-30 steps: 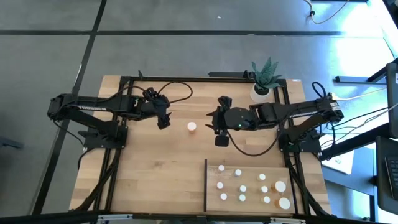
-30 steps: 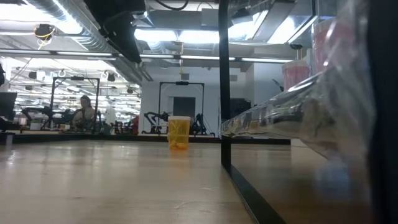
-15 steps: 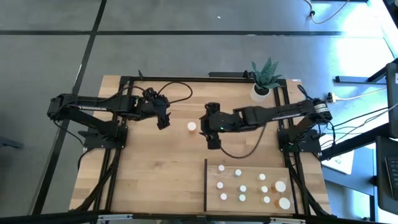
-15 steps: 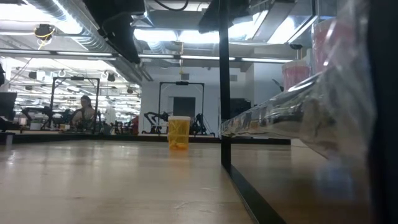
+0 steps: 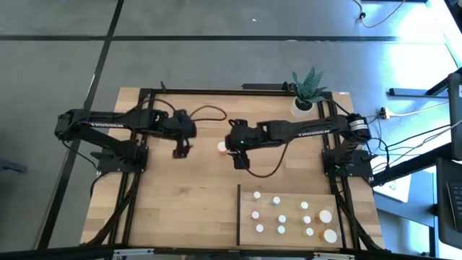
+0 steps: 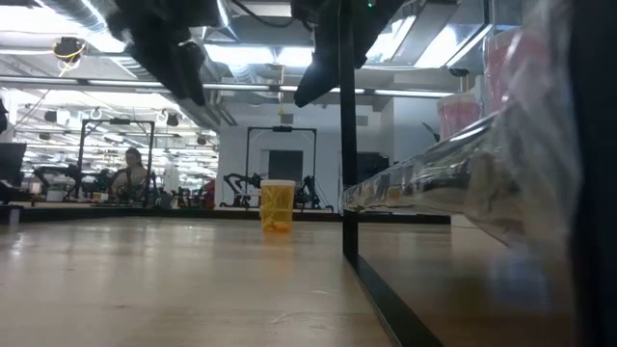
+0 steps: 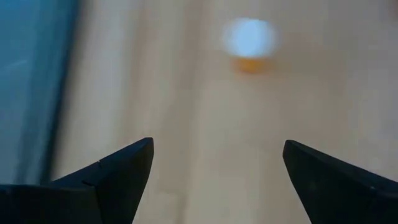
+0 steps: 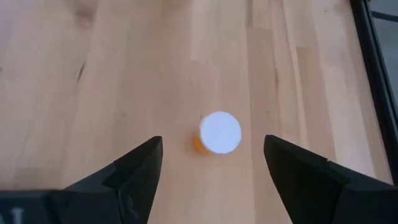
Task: Pick and place medicine bottles onto shelf by color
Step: Put the orange pill bottle on the shelf aligned with the other orange pill bottle
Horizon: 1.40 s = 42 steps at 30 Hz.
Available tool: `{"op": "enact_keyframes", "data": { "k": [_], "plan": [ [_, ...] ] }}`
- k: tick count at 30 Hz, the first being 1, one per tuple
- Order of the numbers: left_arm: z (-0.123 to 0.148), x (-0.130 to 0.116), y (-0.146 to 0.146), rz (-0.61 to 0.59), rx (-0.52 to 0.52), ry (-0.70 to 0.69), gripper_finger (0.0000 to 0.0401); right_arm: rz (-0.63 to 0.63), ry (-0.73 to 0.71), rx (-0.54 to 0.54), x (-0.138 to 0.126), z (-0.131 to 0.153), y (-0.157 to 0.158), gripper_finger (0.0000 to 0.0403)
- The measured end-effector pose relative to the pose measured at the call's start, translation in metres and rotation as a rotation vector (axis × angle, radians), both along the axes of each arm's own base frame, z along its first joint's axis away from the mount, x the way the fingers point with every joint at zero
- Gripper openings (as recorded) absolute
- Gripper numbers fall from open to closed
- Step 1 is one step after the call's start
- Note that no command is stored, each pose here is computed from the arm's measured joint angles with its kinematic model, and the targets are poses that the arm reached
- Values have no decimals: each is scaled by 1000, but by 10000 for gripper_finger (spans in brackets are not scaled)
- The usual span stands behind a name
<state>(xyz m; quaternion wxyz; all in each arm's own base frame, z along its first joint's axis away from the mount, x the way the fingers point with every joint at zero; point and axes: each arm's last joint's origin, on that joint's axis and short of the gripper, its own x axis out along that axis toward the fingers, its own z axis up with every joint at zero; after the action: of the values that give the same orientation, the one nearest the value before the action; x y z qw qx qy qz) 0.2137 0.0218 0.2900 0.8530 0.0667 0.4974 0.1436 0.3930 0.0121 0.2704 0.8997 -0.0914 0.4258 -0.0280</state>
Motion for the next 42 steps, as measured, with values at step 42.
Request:
{"op": "enact_keyframes", "data": {
  "k": [42],
  "plan": [
    [-1, -2, 8, -122, 12, 59, 352, -34, -79, 30, 7, 3, -1, 283]
  ]
}}
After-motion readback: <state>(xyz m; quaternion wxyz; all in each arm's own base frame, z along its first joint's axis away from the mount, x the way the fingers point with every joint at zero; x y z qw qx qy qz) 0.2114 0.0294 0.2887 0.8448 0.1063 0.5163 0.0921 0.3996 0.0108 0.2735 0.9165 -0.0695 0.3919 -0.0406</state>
